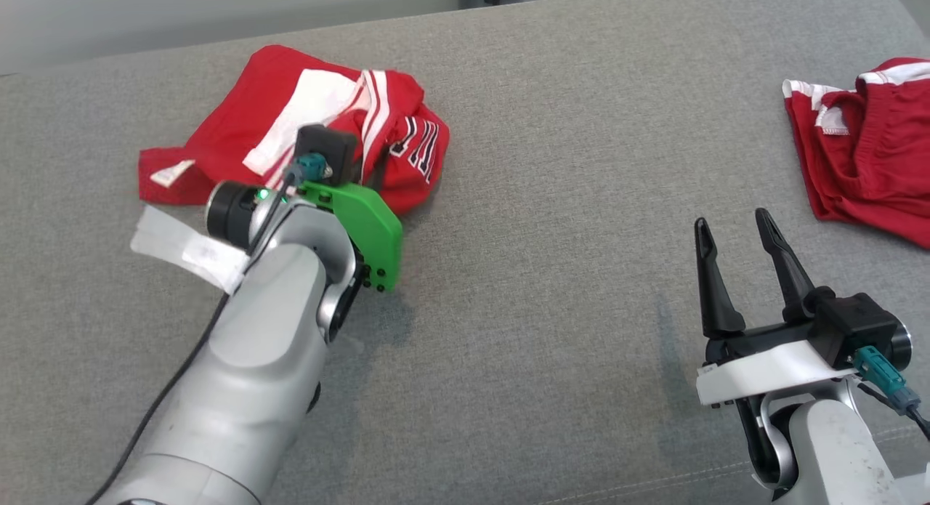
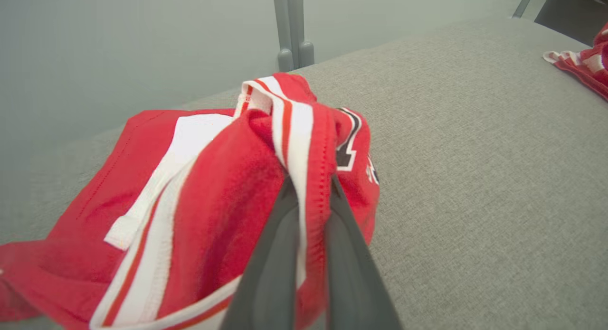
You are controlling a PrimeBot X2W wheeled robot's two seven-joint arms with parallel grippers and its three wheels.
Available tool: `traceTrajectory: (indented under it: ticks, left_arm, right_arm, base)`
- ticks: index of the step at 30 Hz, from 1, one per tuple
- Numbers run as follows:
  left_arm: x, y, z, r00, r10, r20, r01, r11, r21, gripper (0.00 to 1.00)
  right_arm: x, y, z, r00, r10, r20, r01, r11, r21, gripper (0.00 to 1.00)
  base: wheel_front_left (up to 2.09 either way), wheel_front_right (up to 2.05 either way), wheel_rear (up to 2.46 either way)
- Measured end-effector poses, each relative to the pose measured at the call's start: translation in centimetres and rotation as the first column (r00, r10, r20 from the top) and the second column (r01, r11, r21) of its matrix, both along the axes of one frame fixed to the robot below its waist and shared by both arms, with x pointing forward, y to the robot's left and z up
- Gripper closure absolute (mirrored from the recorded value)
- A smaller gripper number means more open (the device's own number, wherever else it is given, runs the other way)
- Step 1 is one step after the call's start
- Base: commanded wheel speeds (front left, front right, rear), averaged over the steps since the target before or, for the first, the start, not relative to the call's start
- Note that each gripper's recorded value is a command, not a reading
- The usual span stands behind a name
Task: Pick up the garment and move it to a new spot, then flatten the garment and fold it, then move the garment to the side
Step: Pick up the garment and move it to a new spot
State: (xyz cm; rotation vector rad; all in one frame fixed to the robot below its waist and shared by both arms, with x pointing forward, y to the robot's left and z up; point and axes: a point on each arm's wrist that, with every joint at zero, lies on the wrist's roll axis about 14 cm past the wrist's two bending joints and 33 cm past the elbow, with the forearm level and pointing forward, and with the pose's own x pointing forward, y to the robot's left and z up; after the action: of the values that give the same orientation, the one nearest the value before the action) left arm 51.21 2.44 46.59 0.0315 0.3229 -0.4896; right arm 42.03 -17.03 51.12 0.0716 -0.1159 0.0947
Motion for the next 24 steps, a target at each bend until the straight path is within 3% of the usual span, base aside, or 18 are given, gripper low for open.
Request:
traceTrajectory:
  ticks: [7,13,15,16,17,24]
  left_arm:
    - [-3.2,-3.6,-3.6,0.993,-0.052,-0.107,0.042,0.995,-0.090,1.00]
    - [-4.7,-7.2,-3.3,0.990,-0.095,-0.100,0.078,0.984,-0.162,1.00]
    - [-5.2,-8.1,-3.1,0.990,-0.105,-0.096,0.086,0.979,-0.184,0.53]
    - [-5.2,-8.1,-3.1,0.990,-0.105,-0.096,0.086,0.979,-0.184,0.13]
    - [-5.5,-8.6,-2.9,0.989,-0.116,-0.093,0.095,0.975,-0.202,0.00]
    - [-7.7,-11.8,-0.7,0.979,-0.193,-0.069,0.162,0.934,-0.318,0.00]
  right_arm:
    - [-0.6,-0.7,0.0,1.000,-0.020,-0.004,0.020,1.000,0.003,0.00]
    - [-1.1,-1.6,0.0,0.999,-0.044,-0.010,0.044,0.999,-0.002,0.00]
    - [-1.2,-1.8,0.0,0.999,-0.049,-0.009,0.049,0.999,-0.001,0.00]
    - [-1.2,-1.8,0.0,0.999,-0.049,-0.009,0.049,0.999,-0.001,0.00]
    - [-1.2,-1.8,0.1,0.999,-0.050,-0.008,0.050,0.999,-0.002,0.00]
    - [-1.6,-2.2,0.5,0.998,-0.061,0.000,0.061,0.998,-0.001,0.00]
  base:
    - [0.00,0.00,0.00]
    - [0.00,0.00,0.00]
    - [0.00,0.00,0.00]
    - [0.00,0.00,0.00]
    - [0.00,0.00,0.00]
    - [0.00,0.00,0.00]
